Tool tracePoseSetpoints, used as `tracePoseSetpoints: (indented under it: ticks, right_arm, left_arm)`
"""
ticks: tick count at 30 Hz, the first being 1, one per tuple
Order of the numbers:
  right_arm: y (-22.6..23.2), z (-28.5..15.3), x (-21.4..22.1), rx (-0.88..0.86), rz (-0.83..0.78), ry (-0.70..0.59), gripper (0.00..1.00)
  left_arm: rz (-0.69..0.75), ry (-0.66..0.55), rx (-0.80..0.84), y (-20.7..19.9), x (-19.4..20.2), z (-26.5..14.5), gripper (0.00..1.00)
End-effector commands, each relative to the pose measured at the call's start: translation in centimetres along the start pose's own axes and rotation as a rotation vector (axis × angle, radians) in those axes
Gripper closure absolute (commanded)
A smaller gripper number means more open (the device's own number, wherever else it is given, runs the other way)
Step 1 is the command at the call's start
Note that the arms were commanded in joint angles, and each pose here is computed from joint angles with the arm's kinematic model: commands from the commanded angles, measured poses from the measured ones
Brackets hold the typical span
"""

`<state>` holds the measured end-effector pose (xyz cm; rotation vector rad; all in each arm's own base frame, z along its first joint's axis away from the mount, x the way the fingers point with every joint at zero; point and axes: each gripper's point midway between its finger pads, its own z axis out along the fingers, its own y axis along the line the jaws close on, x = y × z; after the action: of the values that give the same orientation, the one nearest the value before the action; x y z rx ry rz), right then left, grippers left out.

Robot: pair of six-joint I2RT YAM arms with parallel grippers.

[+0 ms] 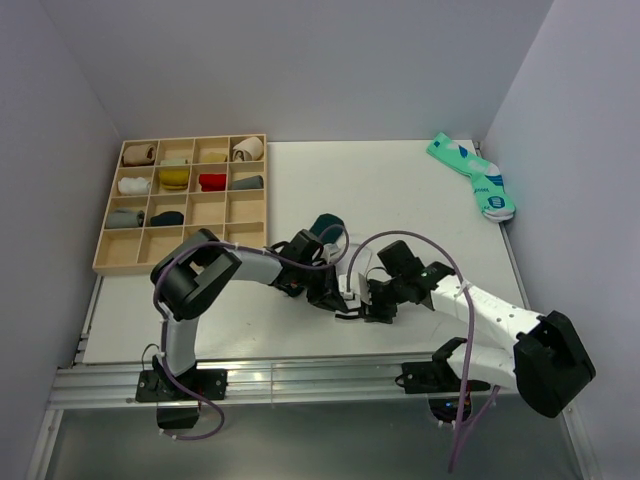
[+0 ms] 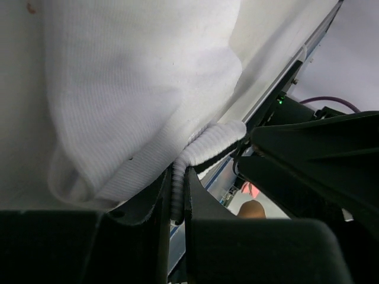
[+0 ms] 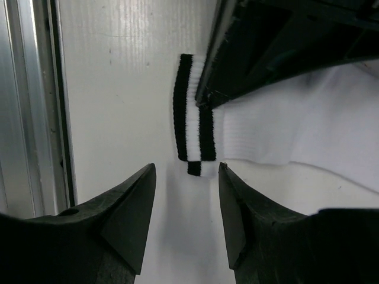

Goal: Roll the socks
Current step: Roll the sock at the center of the board.

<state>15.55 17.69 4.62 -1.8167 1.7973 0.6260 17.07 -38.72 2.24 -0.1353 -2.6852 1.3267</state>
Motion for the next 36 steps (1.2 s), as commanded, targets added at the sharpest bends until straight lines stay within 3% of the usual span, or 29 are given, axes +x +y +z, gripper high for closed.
tracePoseSetpoints:
  ticks: [1,23,26,29,36]
  right_arm:
    - [-0.2,0.7,-0.9,0.022,-0.082,-0.014,0.46]
    - [0.0,4.1,-0.5,0.049,-0.144,0.068,0.53]
    - [-0.1,4.3,-0.4,0.052,-0.135,0.078,0.57]
    - [0.1,4.4,-0.1,0.037,-0.119,0.090,0.68]
    - [0.7,3.8,1.4,0.017,-0.098,0.168,0.83]
  left_arm:
    - [-0.070,0.036,-0.096,4.4,1.4,0.8,1.00]
    - [-0.049,0.098,-0.008,3.5,1.6,0.9,1.00]
    - [-0.043,0.108,0.027,2.9,1.8,0.8,1.00]
    - [-0.029,0.112,0.050,2.2,1.7,0.6,0.96]
    - [0.024,0.057,0.085,0.7,-0.2,-0.1,0.78]
